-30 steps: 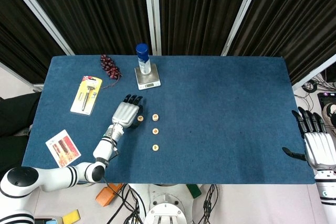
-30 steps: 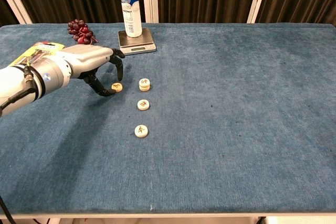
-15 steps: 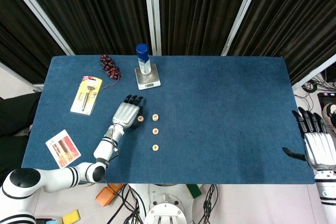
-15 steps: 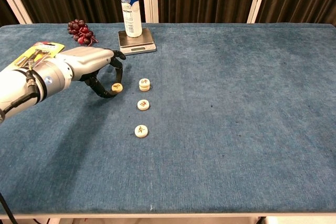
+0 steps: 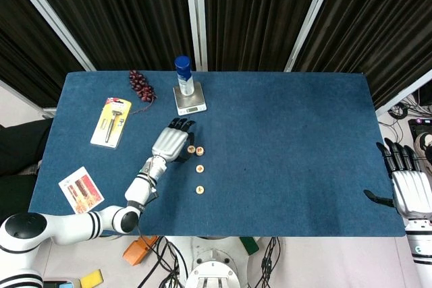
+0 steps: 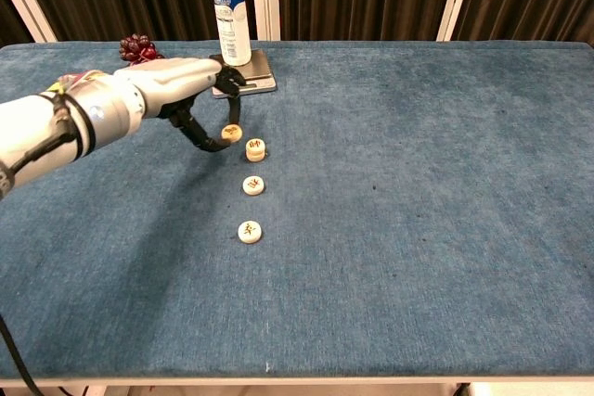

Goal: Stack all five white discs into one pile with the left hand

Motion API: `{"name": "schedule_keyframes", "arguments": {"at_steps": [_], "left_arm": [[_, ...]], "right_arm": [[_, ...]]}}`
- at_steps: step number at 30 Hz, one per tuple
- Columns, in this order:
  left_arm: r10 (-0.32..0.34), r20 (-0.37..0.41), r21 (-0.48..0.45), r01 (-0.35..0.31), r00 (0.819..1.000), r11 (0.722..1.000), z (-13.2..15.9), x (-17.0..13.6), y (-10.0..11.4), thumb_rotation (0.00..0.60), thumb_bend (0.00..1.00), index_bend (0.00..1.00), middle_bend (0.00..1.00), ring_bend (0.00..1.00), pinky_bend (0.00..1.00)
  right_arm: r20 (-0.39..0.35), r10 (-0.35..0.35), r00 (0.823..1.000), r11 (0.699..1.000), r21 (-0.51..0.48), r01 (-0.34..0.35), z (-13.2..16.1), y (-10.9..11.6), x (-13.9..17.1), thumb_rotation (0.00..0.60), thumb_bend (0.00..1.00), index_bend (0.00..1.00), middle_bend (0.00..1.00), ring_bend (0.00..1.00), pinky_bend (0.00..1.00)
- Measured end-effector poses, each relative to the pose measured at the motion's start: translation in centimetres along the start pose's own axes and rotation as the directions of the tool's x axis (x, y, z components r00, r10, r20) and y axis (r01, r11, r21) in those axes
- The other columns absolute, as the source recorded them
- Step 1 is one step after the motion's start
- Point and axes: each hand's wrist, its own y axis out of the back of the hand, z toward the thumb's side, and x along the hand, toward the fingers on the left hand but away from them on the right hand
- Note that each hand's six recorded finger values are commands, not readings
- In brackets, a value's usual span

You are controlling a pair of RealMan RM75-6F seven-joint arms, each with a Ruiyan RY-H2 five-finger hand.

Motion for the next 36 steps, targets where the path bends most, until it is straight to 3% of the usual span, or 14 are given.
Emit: {"name": "schedule_keyframes", "arguments": {"at_steps": [15,36], "left_arm": [[-0.082,-0.030,-0.002,0.082,0.996,0.997,2.4,1.8,-0.3,0.600,0.37,0.50,0.08,0.00,0.00],[-0.084,-0.046,0.030,0.086,0.995,0.996,2.3,2.0,-0.6,0.600,0.35,0.47,0.08,0.00,0.00]], "right_arm": [[0.016,0.002,1.000,1.000,-0.006,-0.002,-0.7,-0.2,0.2,0.600,0.13,0.00,0.00,0.00,0.00],[0.021,0.001,1.000,1.000,-0.010,-0.001,-0.9,-0.2,0.3,0.600,0.13,0.00,0.00,0.00,0.00]]}}
